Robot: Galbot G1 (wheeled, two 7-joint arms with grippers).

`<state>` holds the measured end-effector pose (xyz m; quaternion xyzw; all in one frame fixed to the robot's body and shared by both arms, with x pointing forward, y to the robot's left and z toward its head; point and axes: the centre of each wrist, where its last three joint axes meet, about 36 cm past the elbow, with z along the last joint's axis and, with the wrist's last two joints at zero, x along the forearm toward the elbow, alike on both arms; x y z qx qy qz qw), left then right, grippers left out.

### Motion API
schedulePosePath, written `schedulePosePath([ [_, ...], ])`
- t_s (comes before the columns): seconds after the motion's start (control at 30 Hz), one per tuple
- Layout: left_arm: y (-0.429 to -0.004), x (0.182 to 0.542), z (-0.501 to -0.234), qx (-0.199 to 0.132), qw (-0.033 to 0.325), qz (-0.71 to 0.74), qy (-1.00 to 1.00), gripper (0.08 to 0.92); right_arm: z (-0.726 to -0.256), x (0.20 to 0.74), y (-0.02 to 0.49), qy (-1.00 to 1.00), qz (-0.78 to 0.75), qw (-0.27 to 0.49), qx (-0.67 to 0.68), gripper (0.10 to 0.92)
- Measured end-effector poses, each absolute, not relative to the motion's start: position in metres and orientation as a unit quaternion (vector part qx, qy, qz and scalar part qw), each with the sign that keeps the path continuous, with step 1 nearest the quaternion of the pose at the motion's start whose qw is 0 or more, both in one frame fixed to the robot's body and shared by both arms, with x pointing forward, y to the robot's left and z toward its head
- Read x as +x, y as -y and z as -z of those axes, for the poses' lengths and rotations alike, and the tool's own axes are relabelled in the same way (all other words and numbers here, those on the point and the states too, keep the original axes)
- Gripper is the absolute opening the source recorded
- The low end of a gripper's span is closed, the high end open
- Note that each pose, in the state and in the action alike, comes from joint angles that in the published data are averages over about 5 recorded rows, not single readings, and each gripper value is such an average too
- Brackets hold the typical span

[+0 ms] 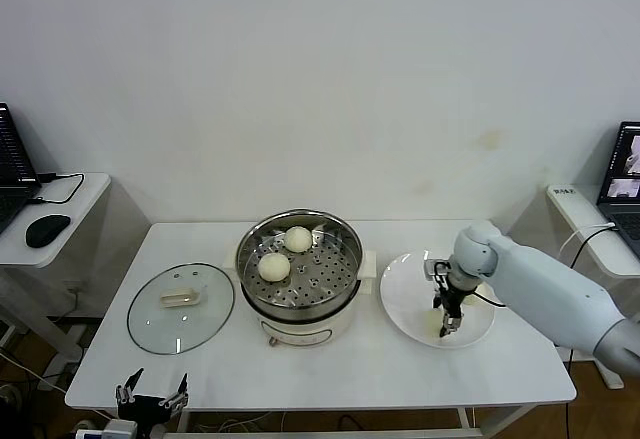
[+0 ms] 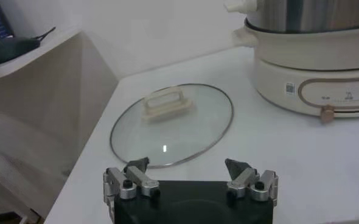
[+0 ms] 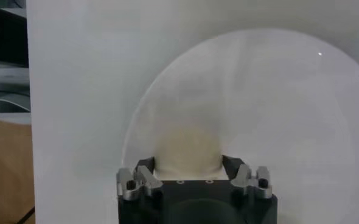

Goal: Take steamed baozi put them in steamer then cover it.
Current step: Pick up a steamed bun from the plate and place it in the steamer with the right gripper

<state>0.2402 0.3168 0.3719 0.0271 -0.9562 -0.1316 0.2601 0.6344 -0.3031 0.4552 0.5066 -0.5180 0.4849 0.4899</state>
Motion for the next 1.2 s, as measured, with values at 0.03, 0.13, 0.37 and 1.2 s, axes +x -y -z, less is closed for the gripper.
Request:
schedulePosePath([
  [0.03, -0.317, 0.240, -0.372, 0.027, 0.260, 0.132, 0.956, 0.823, -0.456, 0.635, 0.304, 0.519, -0.484, 0.491, 0.506, 0.637],
  [0.13, -0.317, 0.241, -0.371, 0.027, 0.260, 0.131, 0.956, 0.823, -0.458, 0.636, 0.309, 0.523, -0.481, 0.493, 0.502, 0.621],
  [0.37, -0.317, 0.246, -0.369, 0.027, 0.258, 0.131, 0.957, 0.823, -0.475, 0.641, 0.317, 0.537, -0.475, 0.489, 0.497, 0.611],
  [1.2, -0.326, 0.250, -0.368, 0.086, 0.232, 0.139, 0.959, 0.823, -0.721, 0.691, 0.200, 0.490, -0.565, 0.248, 0.616, 0.611],
])
